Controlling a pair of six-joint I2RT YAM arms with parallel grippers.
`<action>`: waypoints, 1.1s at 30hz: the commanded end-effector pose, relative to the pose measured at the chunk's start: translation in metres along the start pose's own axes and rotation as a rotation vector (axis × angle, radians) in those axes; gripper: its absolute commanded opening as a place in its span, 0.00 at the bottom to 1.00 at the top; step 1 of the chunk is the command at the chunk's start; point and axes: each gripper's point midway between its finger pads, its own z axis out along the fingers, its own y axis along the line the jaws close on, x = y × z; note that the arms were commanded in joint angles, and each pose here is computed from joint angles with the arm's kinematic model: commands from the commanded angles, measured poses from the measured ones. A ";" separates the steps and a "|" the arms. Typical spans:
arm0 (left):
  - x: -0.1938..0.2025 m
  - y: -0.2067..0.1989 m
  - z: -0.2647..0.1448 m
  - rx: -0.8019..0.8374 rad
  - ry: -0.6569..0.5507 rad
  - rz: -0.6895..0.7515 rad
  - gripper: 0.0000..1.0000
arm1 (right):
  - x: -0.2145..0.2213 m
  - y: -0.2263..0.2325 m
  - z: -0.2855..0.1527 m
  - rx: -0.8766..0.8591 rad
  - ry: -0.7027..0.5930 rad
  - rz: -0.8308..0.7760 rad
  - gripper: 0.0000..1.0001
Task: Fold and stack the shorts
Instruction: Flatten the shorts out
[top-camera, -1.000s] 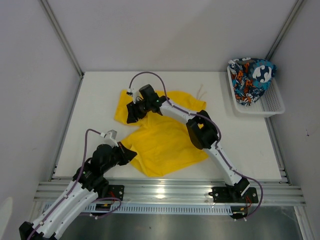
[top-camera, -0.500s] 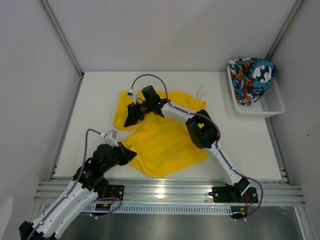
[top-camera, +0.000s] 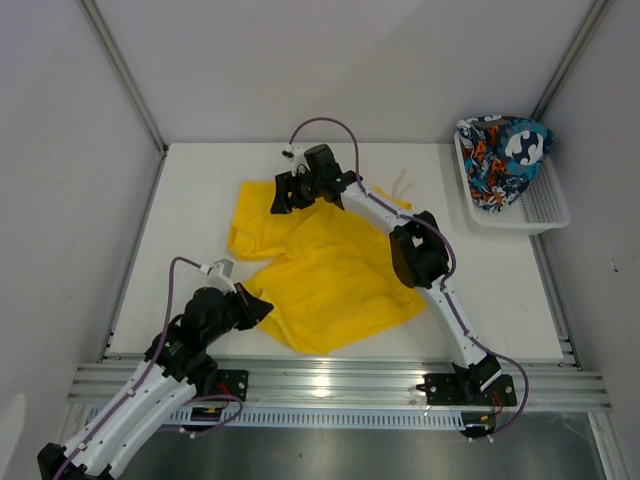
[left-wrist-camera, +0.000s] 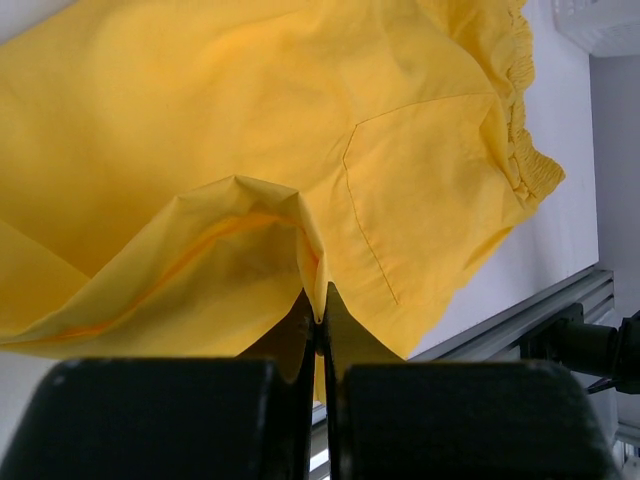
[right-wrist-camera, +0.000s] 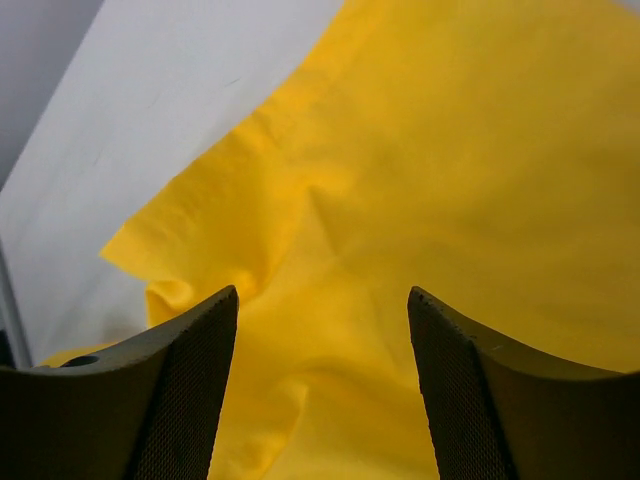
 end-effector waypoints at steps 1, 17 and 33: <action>-0.017 -0.018 -0.006 0.040 -0.043 -0.005 0.00 | -0.008 -0.045 -0.010 0.220 -0.003 -0.027 0.71; -0.019 -0.020 -0.008 0.030 -0.040 -0.010 0.00 | 0.004 -0.163 -0.006 0.164 -0.132 0.531 0.67; -0.026 -0.029 -0.001 0.016 -0.017 -0.022 0.00 | -0.076 -0.220 -0.050 0.193 -0.463 0.549 0.70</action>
